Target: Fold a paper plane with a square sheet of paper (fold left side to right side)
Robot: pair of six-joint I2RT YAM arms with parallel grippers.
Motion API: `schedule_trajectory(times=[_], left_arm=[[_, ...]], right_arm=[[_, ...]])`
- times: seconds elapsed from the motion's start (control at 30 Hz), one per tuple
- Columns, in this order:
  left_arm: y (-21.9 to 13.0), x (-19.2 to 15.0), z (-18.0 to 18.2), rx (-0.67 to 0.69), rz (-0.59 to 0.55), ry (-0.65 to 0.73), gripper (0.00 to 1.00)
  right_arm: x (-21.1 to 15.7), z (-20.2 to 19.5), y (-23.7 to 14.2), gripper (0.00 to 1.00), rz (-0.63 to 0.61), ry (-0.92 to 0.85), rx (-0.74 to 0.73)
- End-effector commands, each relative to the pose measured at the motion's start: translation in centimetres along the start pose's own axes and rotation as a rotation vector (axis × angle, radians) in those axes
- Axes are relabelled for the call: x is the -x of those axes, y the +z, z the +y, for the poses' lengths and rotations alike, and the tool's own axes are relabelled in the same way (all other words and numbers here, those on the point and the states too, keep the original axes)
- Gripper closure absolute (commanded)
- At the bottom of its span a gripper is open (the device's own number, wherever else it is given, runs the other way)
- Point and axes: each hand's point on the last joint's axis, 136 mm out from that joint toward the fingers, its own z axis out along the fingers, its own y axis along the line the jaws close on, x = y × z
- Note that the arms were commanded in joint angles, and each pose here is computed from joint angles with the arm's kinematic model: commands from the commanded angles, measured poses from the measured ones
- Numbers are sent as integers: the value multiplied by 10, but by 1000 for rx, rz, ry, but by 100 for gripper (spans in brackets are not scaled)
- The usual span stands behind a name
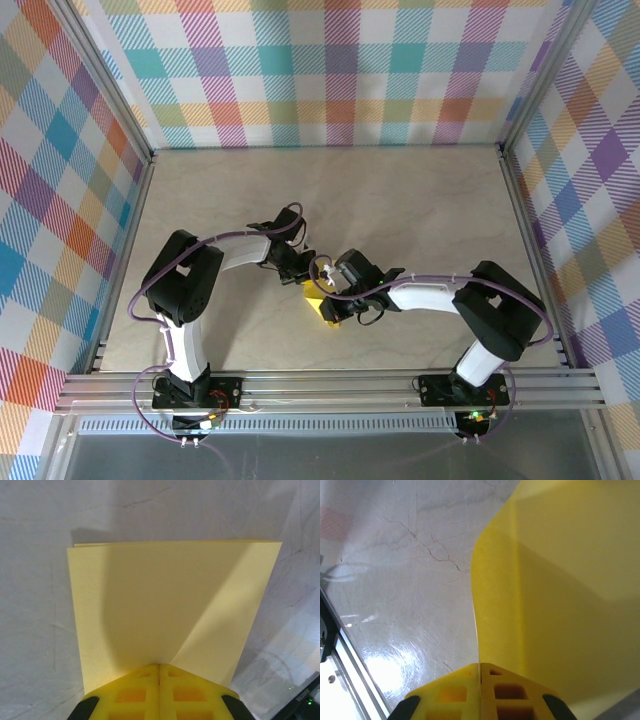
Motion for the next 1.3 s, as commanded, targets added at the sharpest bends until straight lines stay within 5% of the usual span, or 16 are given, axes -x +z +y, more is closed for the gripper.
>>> schedule_trajectory(times=[0.0, 1.27], left_arm=[[11, -18, 35, 148, 53, -25, 100], [13, -23, 36, 175, 56, -13, 100]], right_arm=[[-1, -1, 0, 100, 17, 49, 20], [11, -38, -4, 100, 50, 123, -150]])
